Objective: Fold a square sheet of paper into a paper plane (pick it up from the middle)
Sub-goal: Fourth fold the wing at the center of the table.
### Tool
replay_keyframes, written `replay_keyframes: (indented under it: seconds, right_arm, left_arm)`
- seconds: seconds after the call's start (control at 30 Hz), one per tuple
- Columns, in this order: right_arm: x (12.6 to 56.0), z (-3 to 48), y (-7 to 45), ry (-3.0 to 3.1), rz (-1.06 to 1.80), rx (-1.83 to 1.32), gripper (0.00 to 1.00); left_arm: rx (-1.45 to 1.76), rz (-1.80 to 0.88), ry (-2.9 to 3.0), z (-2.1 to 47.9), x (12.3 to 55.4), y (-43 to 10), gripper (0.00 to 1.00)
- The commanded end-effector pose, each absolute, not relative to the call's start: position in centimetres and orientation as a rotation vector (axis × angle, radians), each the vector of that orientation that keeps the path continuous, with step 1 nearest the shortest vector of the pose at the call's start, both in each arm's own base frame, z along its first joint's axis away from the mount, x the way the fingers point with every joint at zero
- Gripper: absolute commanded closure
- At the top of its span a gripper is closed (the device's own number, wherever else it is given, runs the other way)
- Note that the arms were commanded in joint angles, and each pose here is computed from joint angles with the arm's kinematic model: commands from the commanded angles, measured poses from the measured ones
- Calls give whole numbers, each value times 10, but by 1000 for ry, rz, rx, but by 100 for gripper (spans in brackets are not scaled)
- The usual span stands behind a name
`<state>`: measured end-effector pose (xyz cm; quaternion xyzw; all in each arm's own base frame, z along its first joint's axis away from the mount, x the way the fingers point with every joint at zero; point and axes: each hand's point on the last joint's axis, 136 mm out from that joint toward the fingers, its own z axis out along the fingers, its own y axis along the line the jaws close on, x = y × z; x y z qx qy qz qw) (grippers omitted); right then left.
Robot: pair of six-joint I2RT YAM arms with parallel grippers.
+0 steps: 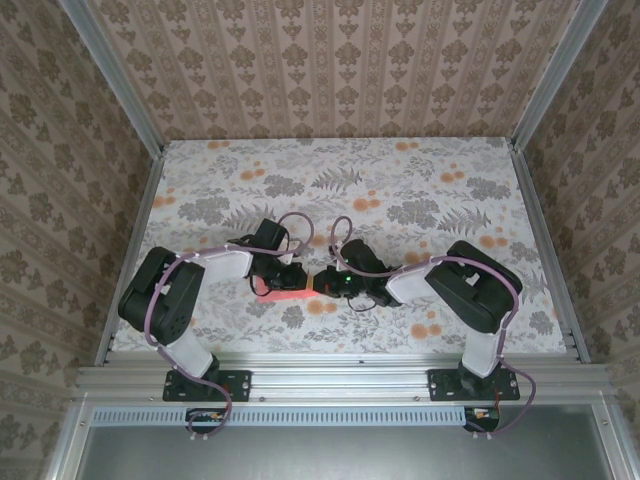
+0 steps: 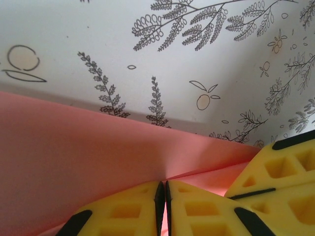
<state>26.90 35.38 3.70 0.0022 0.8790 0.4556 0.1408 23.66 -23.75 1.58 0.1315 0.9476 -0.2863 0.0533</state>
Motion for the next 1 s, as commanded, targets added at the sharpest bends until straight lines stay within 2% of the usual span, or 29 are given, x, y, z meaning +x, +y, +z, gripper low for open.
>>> replay_keyframes:
  seconds: [0.0, 0.43, 0.67, 0.97]
  right_arm:
    - [267, 30, 357, 2567, 1325, 15, 100]
    - [263, -14, 328, 2717, 1109, 80, 100]
    - [254, -36, 299, 2815, 984, 188, 100]
    - [252, -45, 288, 2855, 906, 223, 100]
  left_arm:
    - [394, -760, 2968, -7, 221, -220, 86]
    - [403, -781, 2939, 5, 223, -222, 85]
    - [330, -734, 2940, 2, 222, -204, 83]
    - [194, -721, 2916, 5, 230, -182, 81]
